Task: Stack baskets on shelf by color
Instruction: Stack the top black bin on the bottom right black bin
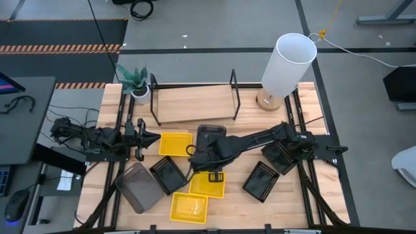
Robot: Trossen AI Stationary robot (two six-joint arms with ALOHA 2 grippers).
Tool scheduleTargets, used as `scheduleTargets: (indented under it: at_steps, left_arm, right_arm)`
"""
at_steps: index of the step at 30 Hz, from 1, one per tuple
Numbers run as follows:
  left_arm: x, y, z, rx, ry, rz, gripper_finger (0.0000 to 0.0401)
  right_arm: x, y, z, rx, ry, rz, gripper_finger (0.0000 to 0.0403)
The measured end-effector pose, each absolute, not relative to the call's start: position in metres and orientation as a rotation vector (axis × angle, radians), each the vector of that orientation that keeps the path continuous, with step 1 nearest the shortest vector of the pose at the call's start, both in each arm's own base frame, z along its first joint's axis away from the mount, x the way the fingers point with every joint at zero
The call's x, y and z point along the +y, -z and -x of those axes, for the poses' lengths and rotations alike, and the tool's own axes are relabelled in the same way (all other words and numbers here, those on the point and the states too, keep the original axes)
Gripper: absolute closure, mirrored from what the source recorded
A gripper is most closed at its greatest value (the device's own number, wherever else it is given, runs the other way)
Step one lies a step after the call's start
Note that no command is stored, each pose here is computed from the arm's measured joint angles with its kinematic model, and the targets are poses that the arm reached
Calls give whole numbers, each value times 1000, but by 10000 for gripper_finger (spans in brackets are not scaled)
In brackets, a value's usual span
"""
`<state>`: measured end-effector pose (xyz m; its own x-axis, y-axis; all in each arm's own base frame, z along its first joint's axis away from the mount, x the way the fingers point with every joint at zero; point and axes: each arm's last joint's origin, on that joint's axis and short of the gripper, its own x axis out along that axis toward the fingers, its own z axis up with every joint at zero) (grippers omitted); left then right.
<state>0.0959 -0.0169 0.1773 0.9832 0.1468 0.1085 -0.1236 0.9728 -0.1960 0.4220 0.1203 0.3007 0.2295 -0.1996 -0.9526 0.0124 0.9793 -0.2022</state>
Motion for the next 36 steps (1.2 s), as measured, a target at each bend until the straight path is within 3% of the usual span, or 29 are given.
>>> scheduleTargets:
  at_steps: [8,17,28,36]
  left_arm:
    - [-17,-177,-96,-123,-137,190,373]
    - [-17,-177,-96,-123,-137,190,365]
    - [-17,-177,-96,-123,-137,190,369]
    - [-17,-177,-96,-123,-137,190,370]
  right_arm:
    - [131,-319,-391,1336,179,125,238]
    - [140,-269,-358,1466,216,-149,245]
    - [85,-237,-308,1634,437,-264,245]
    - [49,-225,-248,1570,678,-575,245]
